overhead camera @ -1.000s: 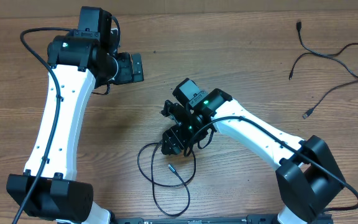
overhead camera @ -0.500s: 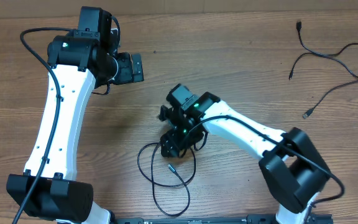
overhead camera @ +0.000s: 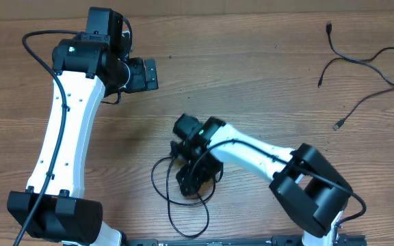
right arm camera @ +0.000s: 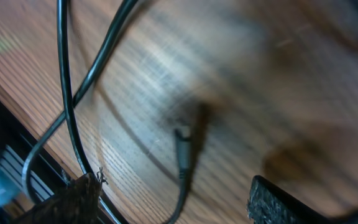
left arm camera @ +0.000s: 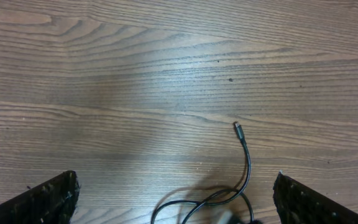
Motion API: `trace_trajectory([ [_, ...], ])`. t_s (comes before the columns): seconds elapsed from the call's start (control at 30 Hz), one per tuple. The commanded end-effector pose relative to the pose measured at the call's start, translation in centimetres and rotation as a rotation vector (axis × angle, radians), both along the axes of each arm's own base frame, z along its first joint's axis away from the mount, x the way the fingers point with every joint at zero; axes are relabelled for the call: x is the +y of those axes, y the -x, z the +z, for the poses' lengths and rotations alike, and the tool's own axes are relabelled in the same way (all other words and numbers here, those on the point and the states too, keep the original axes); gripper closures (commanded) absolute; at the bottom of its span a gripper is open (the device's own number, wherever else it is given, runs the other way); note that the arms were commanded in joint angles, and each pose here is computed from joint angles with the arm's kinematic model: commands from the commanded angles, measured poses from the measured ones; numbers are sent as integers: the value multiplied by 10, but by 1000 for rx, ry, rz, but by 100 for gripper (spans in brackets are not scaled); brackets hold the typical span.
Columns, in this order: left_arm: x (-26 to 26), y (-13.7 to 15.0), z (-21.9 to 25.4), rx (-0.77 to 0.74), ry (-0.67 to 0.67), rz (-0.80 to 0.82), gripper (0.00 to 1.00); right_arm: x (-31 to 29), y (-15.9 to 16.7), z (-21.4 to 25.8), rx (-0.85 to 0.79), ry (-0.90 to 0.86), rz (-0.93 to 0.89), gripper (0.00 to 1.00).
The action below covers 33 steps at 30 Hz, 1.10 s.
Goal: Untangle cables
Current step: 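Lower the right gripper onto the coiled black cable and grasp it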
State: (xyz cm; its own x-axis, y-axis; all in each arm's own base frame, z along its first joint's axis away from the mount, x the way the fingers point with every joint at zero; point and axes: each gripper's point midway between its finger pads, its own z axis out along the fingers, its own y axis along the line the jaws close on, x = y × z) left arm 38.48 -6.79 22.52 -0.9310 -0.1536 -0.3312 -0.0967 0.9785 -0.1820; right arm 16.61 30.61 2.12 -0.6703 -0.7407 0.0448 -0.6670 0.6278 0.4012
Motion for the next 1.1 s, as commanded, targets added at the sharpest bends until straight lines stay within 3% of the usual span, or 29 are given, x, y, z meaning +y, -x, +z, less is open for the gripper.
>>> trace_trajectory([
  [0.0,2,-3,4,-12,-5,14,0,-3,1,-5,-35,12,37,24],
  [0.47,2,-3,4,-12,-5,14,0,4,-6,-10,-81,-12,75,23],
  [0.67,2,-3,4,-12,-5,14,0,-6,2,-39,-88,56,103,25],
  [0.87,2,-3,4,-12,-5,14,0,2,9,-45,-106,34,131,46],
  [1.07,2,-3,4,-12,-5,14,0,3,21,-60,-126,83,188,49],
])
